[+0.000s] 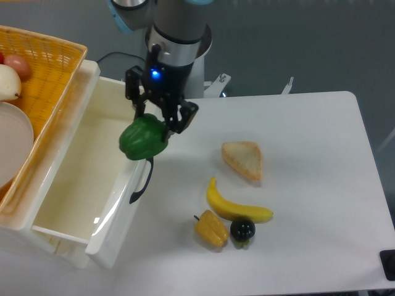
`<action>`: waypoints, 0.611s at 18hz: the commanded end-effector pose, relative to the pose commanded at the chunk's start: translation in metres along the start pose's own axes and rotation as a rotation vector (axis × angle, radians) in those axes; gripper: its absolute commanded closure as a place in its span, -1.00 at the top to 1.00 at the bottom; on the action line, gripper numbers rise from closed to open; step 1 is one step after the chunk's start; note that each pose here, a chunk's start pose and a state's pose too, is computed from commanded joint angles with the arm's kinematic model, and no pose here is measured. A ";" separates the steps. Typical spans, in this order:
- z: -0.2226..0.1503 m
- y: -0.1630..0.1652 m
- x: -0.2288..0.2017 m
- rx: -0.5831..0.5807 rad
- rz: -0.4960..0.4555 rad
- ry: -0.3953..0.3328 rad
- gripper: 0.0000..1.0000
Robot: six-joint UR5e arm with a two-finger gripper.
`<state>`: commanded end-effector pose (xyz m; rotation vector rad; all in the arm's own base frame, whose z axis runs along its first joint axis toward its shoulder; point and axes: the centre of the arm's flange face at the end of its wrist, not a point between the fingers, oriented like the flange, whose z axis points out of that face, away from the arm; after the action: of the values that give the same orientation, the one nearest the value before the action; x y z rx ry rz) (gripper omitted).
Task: Place the green pepper in the upper white drawer
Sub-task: 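Carry the green pepper over the open white drawer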
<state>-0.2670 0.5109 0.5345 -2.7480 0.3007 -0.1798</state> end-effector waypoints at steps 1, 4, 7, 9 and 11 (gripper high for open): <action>0.004 -0.004 0.005 -0.004 0.012 0.006 -0.33; 0.015 -0.010 0.010 -0.013 0.027 0.025 -0.33; 0.020 -0.017 0.019 -0.018 0.034 0.036 -0.32; 0.029 -0.014 0.022 -0.028 0.033 0.050 -0.32; 0.031 -0.014 0.024 -0.031 0.029 0.055 -0.31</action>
<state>-0.2365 0.5290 0.5133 -2.7708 0.3609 -0.2451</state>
